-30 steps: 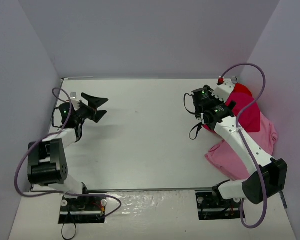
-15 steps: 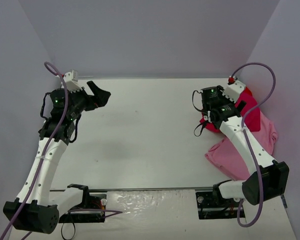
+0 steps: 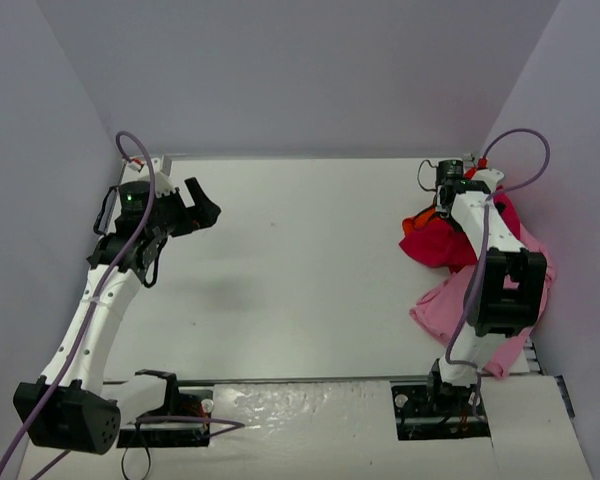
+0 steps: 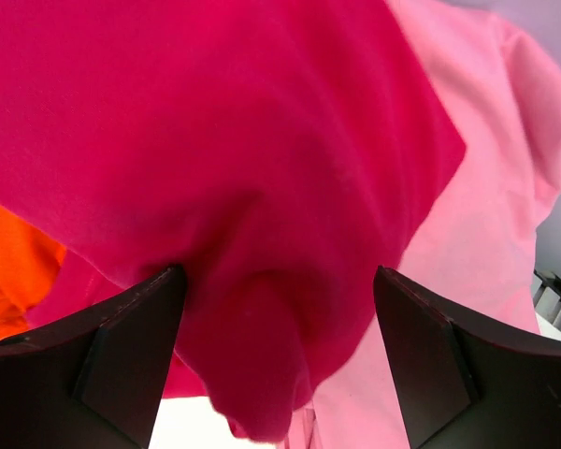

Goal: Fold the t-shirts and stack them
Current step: Grab crumpled tshirt from the corner of the board with the right arm

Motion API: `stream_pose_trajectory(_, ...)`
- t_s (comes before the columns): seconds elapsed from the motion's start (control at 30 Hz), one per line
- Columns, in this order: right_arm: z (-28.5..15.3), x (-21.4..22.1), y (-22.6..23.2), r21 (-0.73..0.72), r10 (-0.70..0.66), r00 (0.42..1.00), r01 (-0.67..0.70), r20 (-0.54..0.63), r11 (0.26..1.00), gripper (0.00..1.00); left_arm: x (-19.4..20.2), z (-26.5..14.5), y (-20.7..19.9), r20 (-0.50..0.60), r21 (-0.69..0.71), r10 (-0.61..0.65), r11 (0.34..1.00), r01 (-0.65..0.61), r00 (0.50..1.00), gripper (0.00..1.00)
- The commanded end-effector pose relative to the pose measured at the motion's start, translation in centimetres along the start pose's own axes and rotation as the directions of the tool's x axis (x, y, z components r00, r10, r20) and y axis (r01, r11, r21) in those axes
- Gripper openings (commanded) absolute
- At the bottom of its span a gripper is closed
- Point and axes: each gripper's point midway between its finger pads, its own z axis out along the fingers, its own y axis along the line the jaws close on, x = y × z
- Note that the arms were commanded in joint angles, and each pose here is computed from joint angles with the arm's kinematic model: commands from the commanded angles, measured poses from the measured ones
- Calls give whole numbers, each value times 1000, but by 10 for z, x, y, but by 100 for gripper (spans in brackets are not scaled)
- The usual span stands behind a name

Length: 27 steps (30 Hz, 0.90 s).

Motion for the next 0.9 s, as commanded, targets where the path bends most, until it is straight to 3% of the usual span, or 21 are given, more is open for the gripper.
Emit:
stream_pose_trajectory(0.0, -4, -3, -2, 36, -28, 1000, 28, 7, 999, 79, -37, -18, -14, 121, 25, 40, 999, -43, 992, 87)
stream_pose_trajectory(0.2, -19, -3, 7, -38, -24, 999, 25, 22, 999, 81, -37, -17, -12, 122, 18, 39, 999, -42, 992, 86)
stream_pose_trajectory(0.4, -63, -8, 39, -367, 24, 999, -11, 30, 930, 83, -39, -21, -12, 137, 15, 46, 999, -48, 990, 87)
stream_pose_trajectory(0.57, -36, 18, 27, -248, -52, 999, 48, -9, 968, 83, -39, -20, -12, 137, 15, 41, 999, -44, 990, 86)
stream_pose_trajectory(0.8, -19, 36, 33, -214, -99, 994, 85, -55, 973, 84, -36, -18, -13, 127, 20, 36, 999, -39, 991, 86)
stream_pose_trajectory(0.87, -16, 40, 34, -211, -102, 993, 87, -63, 974, 78, -37, -17, -12, 128, 19, 34, 999, -37, 991, 86)
